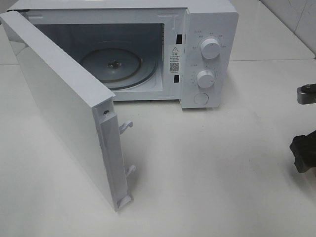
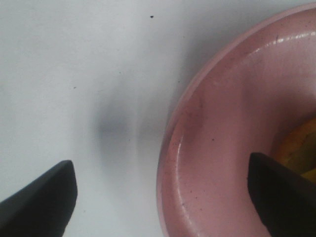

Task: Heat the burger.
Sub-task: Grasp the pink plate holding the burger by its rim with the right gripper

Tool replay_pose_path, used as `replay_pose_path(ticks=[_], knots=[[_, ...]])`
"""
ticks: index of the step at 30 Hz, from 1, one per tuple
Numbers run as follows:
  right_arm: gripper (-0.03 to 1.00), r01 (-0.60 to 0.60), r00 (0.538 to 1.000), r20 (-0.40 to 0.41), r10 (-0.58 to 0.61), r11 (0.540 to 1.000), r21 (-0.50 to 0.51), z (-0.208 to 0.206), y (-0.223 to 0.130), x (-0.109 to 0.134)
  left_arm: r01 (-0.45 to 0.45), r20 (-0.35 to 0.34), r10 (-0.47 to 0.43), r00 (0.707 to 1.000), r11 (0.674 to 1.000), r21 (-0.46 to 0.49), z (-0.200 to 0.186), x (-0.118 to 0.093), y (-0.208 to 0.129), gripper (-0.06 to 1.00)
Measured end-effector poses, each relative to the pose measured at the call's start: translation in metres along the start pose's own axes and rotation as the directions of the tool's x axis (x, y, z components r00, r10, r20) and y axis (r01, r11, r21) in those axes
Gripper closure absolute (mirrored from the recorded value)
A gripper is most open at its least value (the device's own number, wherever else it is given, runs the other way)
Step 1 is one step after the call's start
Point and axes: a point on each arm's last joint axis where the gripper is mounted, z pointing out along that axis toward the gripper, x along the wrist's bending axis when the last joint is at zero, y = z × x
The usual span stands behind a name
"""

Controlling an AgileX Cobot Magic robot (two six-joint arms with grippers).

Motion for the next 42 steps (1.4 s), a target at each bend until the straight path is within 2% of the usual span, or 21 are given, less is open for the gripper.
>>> replay_pose_path(ticks=[11, 17, 19, 20, 21, 22, 24, 25, 26, 27, 28, 29, 30, 31, 32, 33, 34, 35, 42], knots=[[0.09, -0.047, 0.999, -0.008, 0.047, 0.998, 0.038, 0.035, 0.002, -0.011, 0.000, 0.000, 0.000, 1.000, 1.000, 0.000, 0.000, 0.000, 0.000, -0.04], [0.13, -0.052, 0.999, -0.011, 0.052, 0.998, 0.045, 0.041, 0.004, -0.011, 0.000, 0.000, 0.000, 1.000, 1.000, 0.000, 0.000, 0.000, 0.000, -0.04], [0.21, -0.062, 0.998, -0.013, 0.062, 0.997, 0.047, 0.042, 0.004, -0.011, 0.000, 0.000, 0.000, 1.000, 1.000, 0.000, 0.000, 0.000, 0.000, -0.04], [0.21, -0.062, 0.998, -0.013, 0.062, 0.997, 0.047, 0.042, 0.004, -0.011, 0.000, 0.000, 0.000, 1.000, 1.000, 0.000, 0.000, 0.000, 0.000, -0.04], [0.29, -0.080, 0.997, -0.017, 0.081, 0.996, 0.046, 0.042, 0.004, -0.011, 0.000, 0.000, 0.000, 1.000, 1.000, 0.000, 0.000, 0.000, 0.000, -0.04], [0.29, -0.080, 0.997, -0.017, 0.081, 0.996, 0.046, 0.042, 0.004, -0.011, 0.000, 0.000, 0.000, 1.000, 1.000, 0.000, 0.000, 0.000, 0.000, -0.04], [0.44, -0.083, 0.996, -0.018, 0.084, 0.995, 0.047, 0.042, 0.004, -0.011, 0.000, 0.000, 0.000, 1.000, 1.000, 0.000, 0.000, 0.000, 0.000, -0.04], [0.44, -0.083, 0.996, -0.018, 0.084, 0.995, 0.047, 0.042, 0.004, -0.011, 0.000, 0.000, 0.000, 1.000, 1.000, 0.000, 0.000, 0.000, 0.000, -0.04], [0.56, -0.084, 0.996, -0.018, 0.085, 0.995, 0.047, 0.042, 0.004, -0.010, 0.000, 0.000, 0.000, 1.000, 1.000, 0.000, 0.000, 0.000, 0.000, -0.04], [0.62, -0.085, 0.996, -0.019, 0.086, 0.995, 0.047, 0.042, 0.004, -0.010, 0.000, 0.000, 0.000, 1.000, 1.000, 0.000, 0.000, 0.000, 0.000, -0.04], [0.62, -0.085, 0.996, -0.019, 0.086, 0.995, 0.047, 0.042, 0.004, -0.010, 0.000, 0.000, 0.000, 1.000, 1.000, 0.000, 0.000, 0.000, 0.000, -0.04], [0.71, -0.085, 0.996, -0.019, 0.086, 0.995, 0.048, 0.042, 0.004, -0.010, 0.000, 0.000, 0.000, 1.000, 1.000, 0.000, 0.000, 0.000, 0.000, -0.04], [0.71, -0.085, 0.996, -0.019, 0.086, 0.995, 0.048, 0.042, 0.004, -0.010, 0.000, 0.000, 0.000, 1.000, 1.000, 0.000, 0.000, 0.000, 0.000, -0.04], [0.80, -0.092, 0.995, -0.021, 0.093, 0.995, 0.048, 0.042, 0.004, -0.010, 0.000, 0.000, 0.000, 1.000, 1.000, 0.000, 0.000, 0.000, 0.000, -0.04], [0.84, -0.093, 0.995, -0.021, 0.094, 0.995, 0.048, 0.042, 0.004, -0.010, 0.000, 0.000, 0.000, 1.000, 1.000, 0.000, 0.000, 0.000, 0.000, -0.04], [0.84, -0.093, 0.995, -0.021, 0.094, 0.995, 0.048, 0.042, 0.004, -0.010, 0.000, 0.000, 0.000, 1.000, 1.000, 0.000, 0.000, 0.000, 0.000, -0.04], [0.90, -0.093, 0.995, -0.019, 0.095, 0.994, 0.056, 0.042, 0.004, -0.010, 0.000, 0.000, 0.000, 1.000, 1.000, 0.000, 0.000, 0.000, 0.000, -0.04], [0.91, -0.089, 0.996, -0.017, 0.090, 0.994, 0.060, 0.042, 0.003, -0.011, 0.000, 0.000, 0.000, 1.000, 1.000, 0.000, 0.000, 0.000, 0.000, -0.04], [0.91, -0.090, 0.996, -0.015, 0.091, 0.994, 0.064, 0.042, 0.003, -0.011, 0.000, 0.000, 0.000, 1.000, 1.000, 0.000, 0.000, 0.000, 0.000, -0.04]])
